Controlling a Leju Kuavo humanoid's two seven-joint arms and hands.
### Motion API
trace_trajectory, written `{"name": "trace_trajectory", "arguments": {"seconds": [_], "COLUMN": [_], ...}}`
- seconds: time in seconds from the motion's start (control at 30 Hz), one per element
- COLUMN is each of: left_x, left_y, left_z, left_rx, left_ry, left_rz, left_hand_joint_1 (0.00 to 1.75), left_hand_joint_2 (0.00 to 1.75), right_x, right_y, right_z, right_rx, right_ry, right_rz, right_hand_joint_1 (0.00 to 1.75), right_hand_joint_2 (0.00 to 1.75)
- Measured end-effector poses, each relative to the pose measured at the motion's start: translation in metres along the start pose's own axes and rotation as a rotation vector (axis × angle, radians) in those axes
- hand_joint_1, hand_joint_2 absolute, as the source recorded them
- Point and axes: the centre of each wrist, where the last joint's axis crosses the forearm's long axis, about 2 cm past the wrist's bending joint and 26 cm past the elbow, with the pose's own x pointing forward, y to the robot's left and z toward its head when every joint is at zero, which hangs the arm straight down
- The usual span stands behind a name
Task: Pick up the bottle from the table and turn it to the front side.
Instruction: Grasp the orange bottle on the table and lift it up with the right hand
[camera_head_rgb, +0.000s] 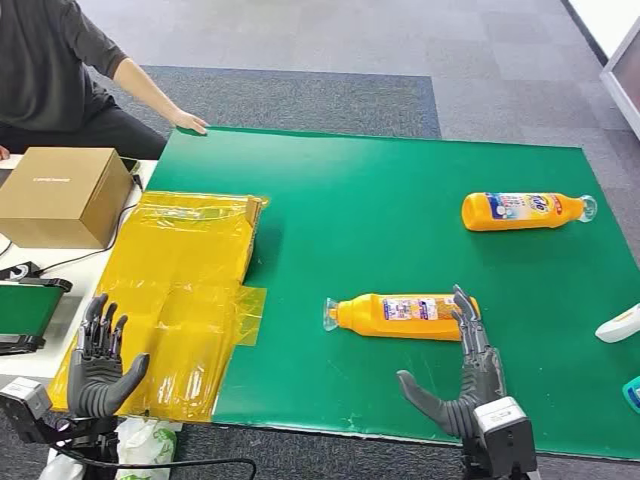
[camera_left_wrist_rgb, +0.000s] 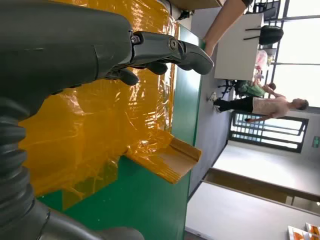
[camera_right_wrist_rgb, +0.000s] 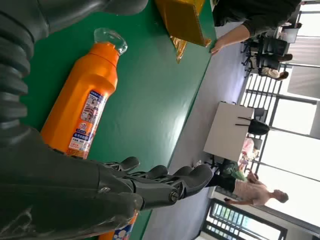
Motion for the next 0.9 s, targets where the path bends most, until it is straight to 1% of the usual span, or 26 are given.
{"name": "trace_trajectory", "arguments": {"seconds": [0.3,0.37,0.43,0.6,0.77,0.9], "left_x": [0.000,0.000,0.000,0.000,-0.003,-0.006], "left_y": [0.000,0.000,0.001,0.005,0.007,0.007], "left_z": [0.000,0.000,0.001,0.004,0.007,0.008], "left_rx": [0.000,-0.001,-0.006,-0.026,-0.044,-0.045], "left_ry": [0.000,0.000,0.000,-0.005,-0.002,0.002], "left_rz": [0.000,0.001,0.004,0.005,0.002,0.007], "left_hand_joint_1": [0.00,0.00,0.00,0.00,0.00,0.00], "left_hand_joint_2": [1.75,1.75,1.75,1.75,1.75,1.75], "right_x": [0.000,0.000,0.001,0.003,-0.003,-0.012], "right_y": [0.000,-0.001,-0.003,-0.006,-0.009,-0.009], "right_z": [0.000,-0.001,-0.003,-0.019,-0.037,-0.049], "right_rx": [-0.002,-0.008,-0.009,0.028,0.093,0.153], "right_ry": [0.002,0.014,0.038,0.119,0.197,0.233], "right_rz": [0.017,0.087,0.189,0.408,0.554,0.638], "right_hand_joint_1": [0.00,0.00,0.00,0.00,0.00,0.00], "right_hand_joint_2": [1.75,1.75,1.75,1.75,1.75,1.75]}}
